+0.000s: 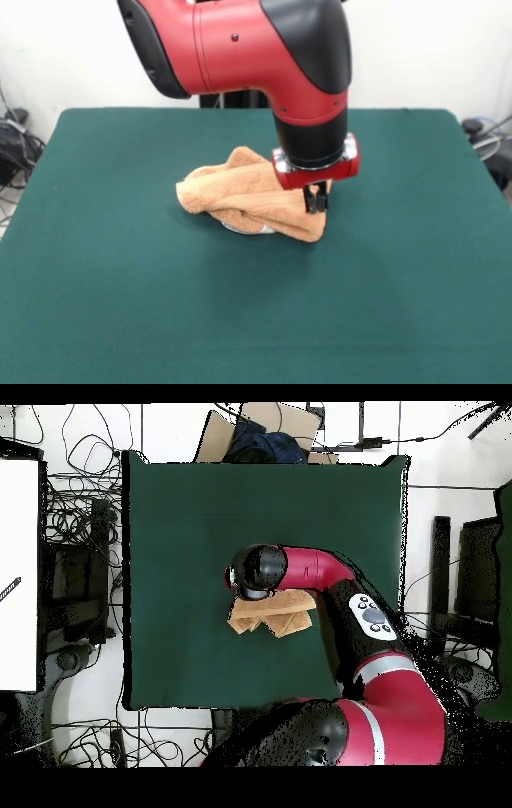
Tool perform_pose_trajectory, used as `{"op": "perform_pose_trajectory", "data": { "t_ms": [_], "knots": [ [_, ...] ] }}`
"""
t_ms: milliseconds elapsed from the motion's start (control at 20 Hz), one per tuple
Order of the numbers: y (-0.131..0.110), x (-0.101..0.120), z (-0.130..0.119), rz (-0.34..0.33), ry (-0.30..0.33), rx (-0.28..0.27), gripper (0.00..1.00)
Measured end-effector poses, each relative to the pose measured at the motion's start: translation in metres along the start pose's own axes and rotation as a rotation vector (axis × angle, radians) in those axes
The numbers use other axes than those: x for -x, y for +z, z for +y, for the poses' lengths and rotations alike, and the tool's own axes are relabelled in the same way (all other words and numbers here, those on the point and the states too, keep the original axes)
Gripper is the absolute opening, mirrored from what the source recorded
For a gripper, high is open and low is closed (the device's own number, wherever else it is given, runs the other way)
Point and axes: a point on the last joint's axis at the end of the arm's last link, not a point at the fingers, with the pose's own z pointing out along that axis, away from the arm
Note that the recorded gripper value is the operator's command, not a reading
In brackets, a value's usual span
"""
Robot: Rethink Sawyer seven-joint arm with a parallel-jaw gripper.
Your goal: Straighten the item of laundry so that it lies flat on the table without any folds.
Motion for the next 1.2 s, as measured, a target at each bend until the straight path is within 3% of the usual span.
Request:
{"op": "perform_pose_trajectory", "data": {
  "t_ms": [50, 100, 900, 1200],
  "knots": [
    [0.000, 0.001, 0.000, -0.005, -0.001, -0.001, 0.00],
    [-0.001, 0.003, -0.001, -0.026, 0.000, -0.006, 1.00],
    [-0.007, 0.007, -0.001, -0.053, -0.003, -0.015, 1.00],
    [0.005, 0.002, 0.000, -0.039, 0.000, -0.003, 1.00]
  ]
}}
